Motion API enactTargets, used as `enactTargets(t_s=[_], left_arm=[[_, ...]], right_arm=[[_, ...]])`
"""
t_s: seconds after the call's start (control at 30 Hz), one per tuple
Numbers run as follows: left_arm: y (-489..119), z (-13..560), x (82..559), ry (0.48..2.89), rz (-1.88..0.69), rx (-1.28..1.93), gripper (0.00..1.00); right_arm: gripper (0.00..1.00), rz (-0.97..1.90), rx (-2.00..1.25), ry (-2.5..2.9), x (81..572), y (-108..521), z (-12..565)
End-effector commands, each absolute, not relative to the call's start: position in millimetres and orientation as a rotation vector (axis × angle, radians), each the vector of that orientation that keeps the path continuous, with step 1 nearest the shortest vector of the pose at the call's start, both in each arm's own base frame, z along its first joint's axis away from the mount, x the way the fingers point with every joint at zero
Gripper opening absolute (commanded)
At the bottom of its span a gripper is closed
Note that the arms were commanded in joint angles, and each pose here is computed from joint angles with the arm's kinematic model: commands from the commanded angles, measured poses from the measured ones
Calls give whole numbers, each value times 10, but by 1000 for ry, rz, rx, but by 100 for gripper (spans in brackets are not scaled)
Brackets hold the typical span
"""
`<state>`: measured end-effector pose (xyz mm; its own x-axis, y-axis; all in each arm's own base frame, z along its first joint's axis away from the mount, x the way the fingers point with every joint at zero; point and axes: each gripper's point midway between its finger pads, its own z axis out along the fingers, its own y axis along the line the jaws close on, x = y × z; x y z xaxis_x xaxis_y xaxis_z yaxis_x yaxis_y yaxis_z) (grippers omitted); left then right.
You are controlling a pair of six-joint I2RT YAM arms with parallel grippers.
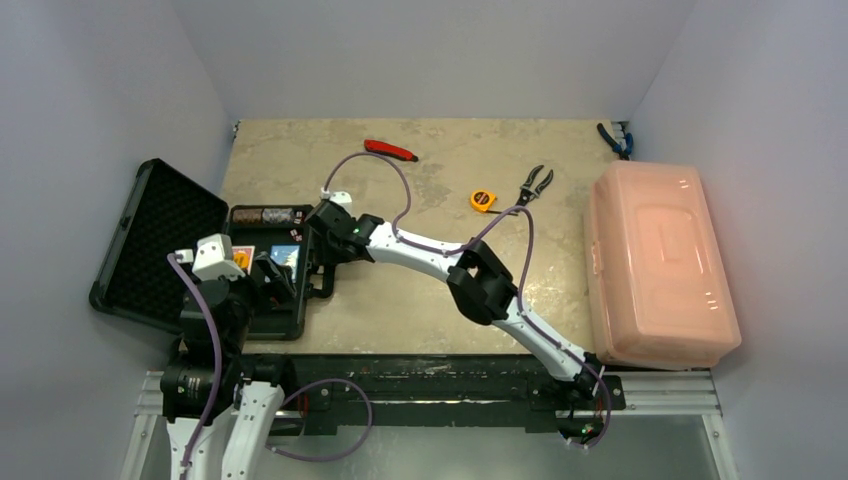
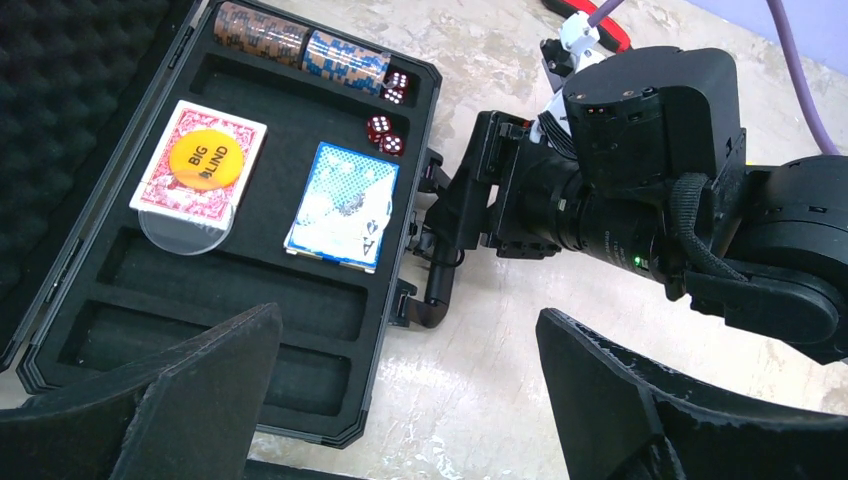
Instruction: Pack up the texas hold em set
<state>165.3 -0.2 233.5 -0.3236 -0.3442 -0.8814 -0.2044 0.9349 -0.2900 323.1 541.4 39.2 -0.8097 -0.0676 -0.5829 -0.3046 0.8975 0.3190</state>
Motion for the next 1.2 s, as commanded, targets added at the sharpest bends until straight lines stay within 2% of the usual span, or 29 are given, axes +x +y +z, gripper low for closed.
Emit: enactTargets(t_s=[0.0, 0.4, 1.17], left_arm=[[13, 2360, 1669, 1899, -133, -378, 100], [10, 2337, 1682, 1912, -131, -377, 100], [-16, 2313, 1711, 1930, -140, -369, 100]], right_arm=[[59, 432, -264, 2448, 3307, 5329, 329], [43, 154, -360, 2465, 3302, 4899, -12], [39, -94, -192, 2485, 3384, 3707, -97]])
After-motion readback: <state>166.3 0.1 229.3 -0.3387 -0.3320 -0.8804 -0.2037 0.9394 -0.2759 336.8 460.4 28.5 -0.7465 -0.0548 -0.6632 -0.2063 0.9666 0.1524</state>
